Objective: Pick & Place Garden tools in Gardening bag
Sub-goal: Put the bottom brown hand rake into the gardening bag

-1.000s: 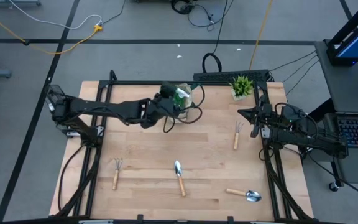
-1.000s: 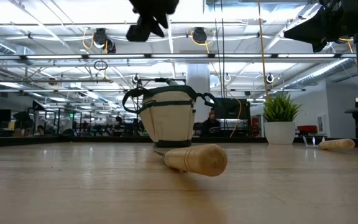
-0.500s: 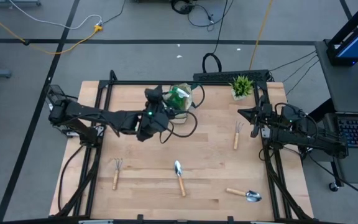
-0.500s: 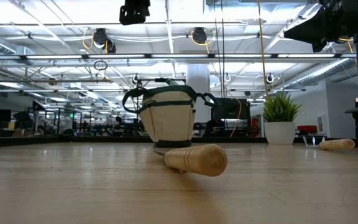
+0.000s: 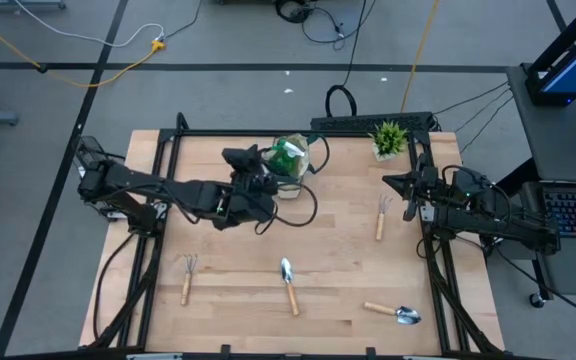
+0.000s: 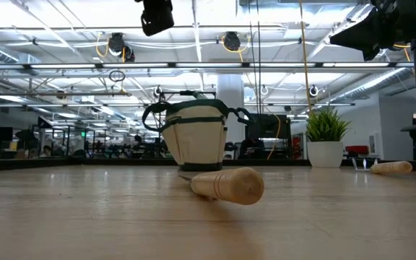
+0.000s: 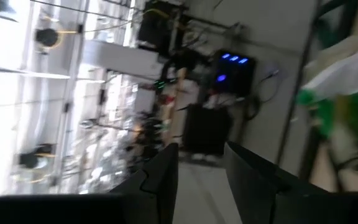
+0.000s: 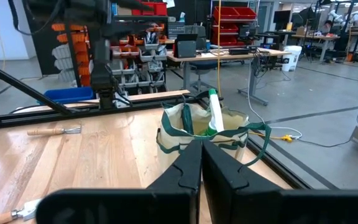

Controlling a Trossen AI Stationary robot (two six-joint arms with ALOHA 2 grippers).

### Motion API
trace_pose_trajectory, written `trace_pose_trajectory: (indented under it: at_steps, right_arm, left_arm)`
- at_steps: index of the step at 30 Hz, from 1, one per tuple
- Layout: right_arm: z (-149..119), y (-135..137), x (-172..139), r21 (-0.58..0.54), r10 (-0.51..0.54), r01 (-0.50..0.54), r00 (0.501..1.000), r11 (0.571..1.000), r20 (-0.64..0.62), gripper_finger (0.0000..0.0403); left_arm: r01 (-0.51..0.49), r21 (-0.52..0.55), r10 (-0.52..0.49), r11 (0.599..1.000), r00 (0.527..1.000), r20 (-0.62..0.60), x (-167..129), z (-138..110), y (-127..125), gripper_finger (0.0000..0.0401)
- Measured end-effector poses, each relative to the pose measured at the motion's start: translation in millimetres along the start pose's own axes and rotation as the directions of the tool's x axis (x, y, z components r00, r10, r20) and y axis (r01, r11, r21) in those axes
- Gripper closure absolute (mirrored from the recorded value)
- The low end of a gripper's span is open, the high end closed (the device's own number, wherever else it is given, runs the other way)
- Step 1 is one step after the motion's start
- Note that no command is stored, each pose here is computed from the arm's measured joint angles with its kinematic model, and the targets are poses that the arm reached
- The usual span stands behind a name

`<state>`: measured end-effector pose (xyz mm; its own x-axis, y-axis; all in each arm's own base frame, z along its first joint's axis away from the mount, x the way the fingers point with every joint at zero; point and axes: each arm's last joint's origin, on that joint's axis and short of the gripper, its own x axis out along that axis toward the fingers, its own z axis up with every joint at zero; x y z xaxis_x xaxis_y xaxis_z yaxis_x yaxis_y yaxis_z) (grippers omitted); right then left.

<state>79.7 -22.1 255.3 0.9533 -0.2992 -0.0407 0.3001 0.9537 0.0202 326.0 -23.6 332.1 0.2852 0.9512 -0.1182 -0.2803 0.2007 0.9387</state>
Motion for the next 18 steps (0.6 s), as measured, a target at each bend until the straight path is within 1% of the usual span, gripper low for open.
trace_pose_trajectory:
  at_steps: [3,5,7,10,12,14,16,18]
  right_arm:
    - [0.1,0.0,0.0,0.0,0.0,0.0,1.0,1.0,0.0,0.0399]
    - [0.0,0.0,0.0,0.0,0.0,0.0,1.0,1.0,0.0,0.0399]
    - [0.1,0.0,0.0,0.0,0.0,0.0,1.0,1.0,0.0,0.0399]
    - [0.1,0.0,0.0,0.0,0.0,0.0,1.0,1.0,0.0,0.0399]
    - [0.1,0.0,0.0,0.0,0.0,0.0,1.0,1.0,0.0,0.0399]
    - [0.1,0.0,0.0,0.0,0.0,0.0,1.0,1.0,0.0,0.0399]
    - [0.1,0.0,0.0,0.0,0.0,0.0,1.0,1.0,0.0,0.0399]
    - [0.1,0.0,0.0,0.0,0.0,0.0,1.0,1.0,0.0,0.0399]
  left_arm:
    - [0.071,-0.093,-0.069,0.993,0.997,0.022,-3.2,-4.5,-5.3,0.0265]
    - [0.132,-0.16,-0.129,0.978,0.991,0.029,-5.0,-8.7,-9.1,0.0265]
    - [0.198,-0.221,-0.197,0.955,0.98,0.027,-6.9,-14.0,-13.0,0.0265]
    - [0.303,-0.302,-0.318,0.904,0.948,-0.003,-8.9,-24.1,-18.5,0.0265]
    - [0.376,-0.362,-0.417,0.853,0.908,-0.042,-10.4,-31.8,-21.9,0.0265]
    - [0.439,-0.425,-0.521,0.792,0.848,-0.097,-12.3,-39.9,-24.7,0.0265]
    - [0.466,-0.493,-0.605,0.735,0.779,-0.165,-14.4,-48.1,-26.4,0.0265]
    - [0.452,-0.563,-0.66,0.692,0.711,-0.24,-16.9,-56.3,-26.8,0.0265]
